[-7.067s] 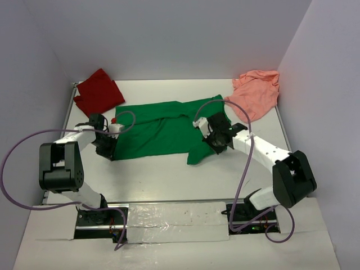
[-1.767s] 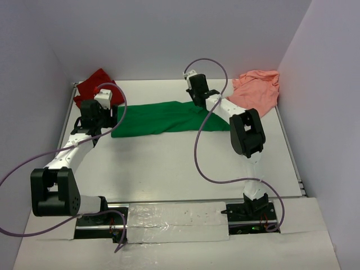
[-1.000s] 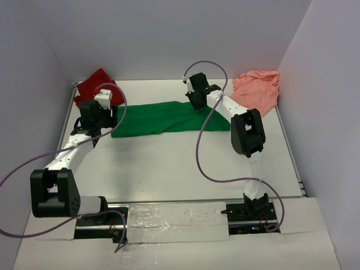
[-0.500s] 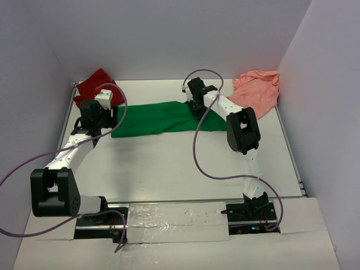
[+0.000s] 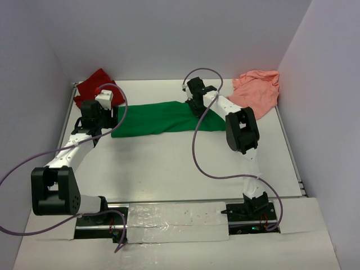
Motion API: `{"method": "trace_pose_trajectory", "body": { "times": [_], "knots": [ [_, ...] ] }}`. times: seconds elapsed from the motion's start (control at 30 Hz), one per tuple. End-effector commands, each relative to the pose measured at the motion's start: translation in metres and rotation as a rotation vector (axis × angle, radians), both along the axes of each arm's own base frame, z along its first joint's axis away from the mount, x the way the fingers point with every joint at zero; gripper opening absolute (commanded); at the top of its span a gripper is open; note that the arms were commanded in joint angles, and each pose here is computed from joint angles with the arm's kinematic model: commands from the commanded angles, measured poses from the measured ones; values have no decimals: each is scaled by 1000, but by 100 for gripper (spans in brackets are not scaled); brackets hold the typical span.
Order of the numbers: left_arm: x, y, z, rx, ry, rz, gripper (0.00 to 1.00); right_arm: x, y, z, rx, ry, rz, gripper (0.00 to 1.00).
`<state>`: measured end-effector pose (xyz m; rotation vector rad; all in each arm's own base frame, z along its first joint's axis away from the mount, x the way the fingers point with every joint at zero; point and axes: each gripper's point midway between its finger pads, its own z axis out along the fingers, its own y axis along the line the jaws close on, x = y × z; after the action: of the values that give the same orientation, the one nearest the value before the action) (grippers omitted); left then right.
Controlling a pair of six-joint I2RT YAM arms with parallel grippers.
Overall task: Fold and stack the t-shirts
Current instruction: Fold the other side of the tshirt into a rectangle
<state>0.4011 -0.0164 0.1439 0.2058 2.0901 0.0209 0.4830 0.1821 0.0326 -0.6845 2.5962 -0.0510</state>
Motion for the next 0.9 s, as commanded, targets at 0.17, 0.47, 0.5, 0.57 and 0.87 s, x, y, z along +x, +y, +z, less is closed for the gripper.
{"method": "trace_pose_trajectory", "body": {
  "times": [0.17, 0.47, 0.5, 0.57, 0.87],
  "knots": [
    [6, -7, 2, -8, -22, -28, 74, 42, 4, 35, -15, -190, -6, 0],
    [7, -9, -4, -5, -19, -29, 74, 55, 10, 40, 10, -291, -20, 0],
    [6, -9, -5, -3, -16, -32, 74, 58, 13, 48, 26, -322, -26, 0],
    [7, -11, -6, -8, -11, -40, 74, 60, 17, 55, 51, -346, -22, 0],
    [-8, -62, -23, -41, 62, -281, 71, 38, 25, 158, 314, -587, 31, 53]
  ]
}}
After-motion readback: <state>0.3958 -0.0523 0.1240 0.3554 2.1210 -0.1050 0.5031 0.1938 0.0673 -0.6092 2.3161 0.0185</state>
